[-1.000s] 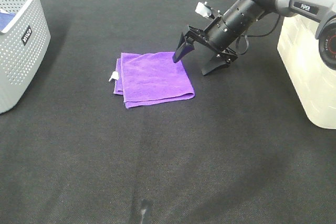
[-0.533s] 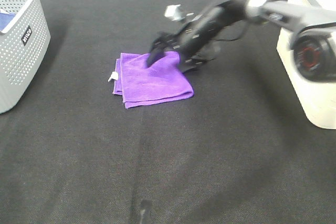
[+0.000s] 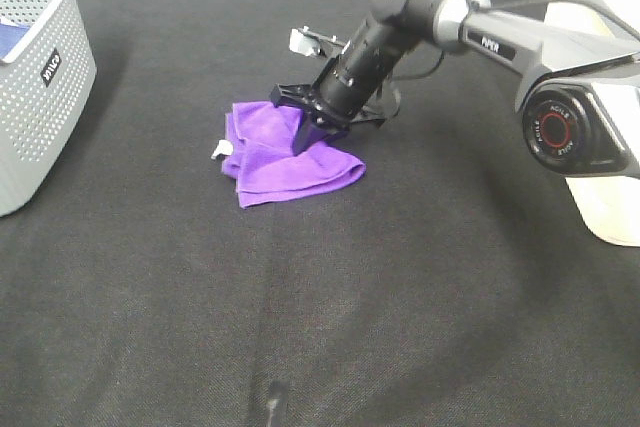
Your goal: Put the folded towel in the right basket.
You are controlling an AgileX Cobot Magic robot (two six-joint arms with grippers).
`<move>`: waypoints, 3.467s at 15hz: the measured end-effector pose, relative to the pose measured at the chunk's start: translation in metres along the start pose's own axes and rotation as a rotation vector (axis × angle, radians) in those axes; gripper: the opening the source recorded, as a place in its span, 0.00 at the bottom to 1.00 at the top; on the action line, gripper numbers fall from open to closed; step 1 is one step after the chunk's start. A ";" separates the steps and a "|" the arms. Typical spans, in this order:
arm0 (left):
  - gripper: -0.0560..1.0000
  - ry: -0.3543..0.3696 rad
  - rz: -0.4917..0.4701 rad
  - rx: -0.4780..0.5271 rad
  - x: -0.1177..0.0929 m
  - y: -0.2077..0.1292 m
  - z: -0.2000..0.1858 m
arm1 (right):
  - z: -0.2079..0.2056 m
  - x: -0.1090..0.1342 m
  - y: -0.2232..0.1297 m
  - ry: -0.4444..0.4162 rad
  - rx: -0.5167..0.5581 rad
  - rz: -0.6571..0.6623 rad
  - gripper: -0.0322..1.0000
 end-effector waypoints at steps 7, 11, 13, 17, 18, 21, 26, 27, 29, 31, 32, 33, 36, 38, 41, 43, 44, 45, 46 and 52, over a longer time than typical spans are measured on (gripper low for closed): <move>0.99 0.000 0.000 0.000 0.000 0.000 0.000 | -0.350 0.002 0.024 -0.369 -0.654 -0.003 0.12; 0.99 0.000 0.000 0.000 0.000 0.000 0.000 | -0.414 -0.099 -0.017 -0.585 -0.663 0.217 0.12; 0.99 0.000 0.000 0.000 0.000 0.000 0.000 | -0.395 -0.155 -0.040 -0.652 -0.535 0.341 0.12; 0.99 0.000 0.000 0.000 0.000 0.000 0.000 | -0.368 -0.209 -0.075 -0.734 -0.393 0.530 0.80; 0.99 0.000 0.000 0.000 0.000 0.000 0.000 | -0.368 -0.209 -0.075 -0.734 -0.393 0.530 0.80; 0.99 0.000 0.000 0.000 0.000 0.000 0.000 | -0.356 -0.196 -0.070 -0.610 -0.384 0.506 0.96; 0.99 0.000 0.000 0.000 0.000 0.000 0.000 | -0.334 -0.094 -0.044 -0.541 -0.400 0.277 0.97; 0.99 0.000 0.000 0.000 0.000 0.000 0.000 | -0.331 -0.075 -0.045 -0.524 -0.401 0.250 0.97; 0.99 0.000 0.000 0.000 0.000 0.000 0.000 | -0.343 -0.050 -0.065 -0.488 -0.411 0.243 0.97; 0.99 0.000 0.000 0.000 0.000 0.000 0.000 | -0.362 -0.032 -0.134 -0.485 -0.396 0.254 0.97; 0.99 0.000 0.000 0.000 0.000 0.000 0.000 | -0.372 -0.024 -0.164 -0.480 -0.444 0.241 0.97; 0.99 0.000 0.000 0.000 0.000 0.000 0.000 | -0.376 -0.017 -0.195 -0.469 -0.495 0.227 0.97; 0.99 0.000 0.000 0.000 0.000 0.000 0.000 | -0.363 -0.011 -0.294 -0.453 -0.611 0.183 0.97; 0.99 0.000 0.000 0.000 0.000 0.000 0.000 | -0.351 -0.009 -0.353 -0.440 -0.682 0.160 0.97; 0.99 0.000 0.000 0.000 0.000 0.000 0.000 | -0.335 -0.009 -0.414 -0.434 -0.818 0.094 0.97; 0.99 0.000 0.000 0.000 0.000 0.000 0.000 | -0.322 -0.012 -0.438 -0.438 -0.875 0.053 0.97; 0.99 0.000 0.000 0.000 0.000 0.000 0.000 | -0.321 -0.011 -0.447 -0.437 -0.907 0.039 0.97; 0.99 0.000 0.000 0.000 0.000 0.000 0.000 | -0.322 -0.010 -0.452 -0.435 -0.935 0.031 0.97; 0.99 0.000 0.000 0.000 0.000 0.000 0.000 | -0.320 -0.010 -0.456 -0.434 -0.928 0.034 0.97; 0.99 0.000 0.000 0.000 0.000 0.000 0.000 | -0.304 -0.012 -0.461 -0.407 -0.839 0.052 0.96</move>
Point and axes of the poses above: a point on each arm's last joint axis where the gripper is mounted, z pointing out along that axis toward the gripper, x along the wrist's bending axis when the last joint is at zero, y = z × x, the point moved 5 cm from there along z, pointing out along that axis toward the gripper, and after that the axes turned 8 degrees about z, right-handed, at the moved point
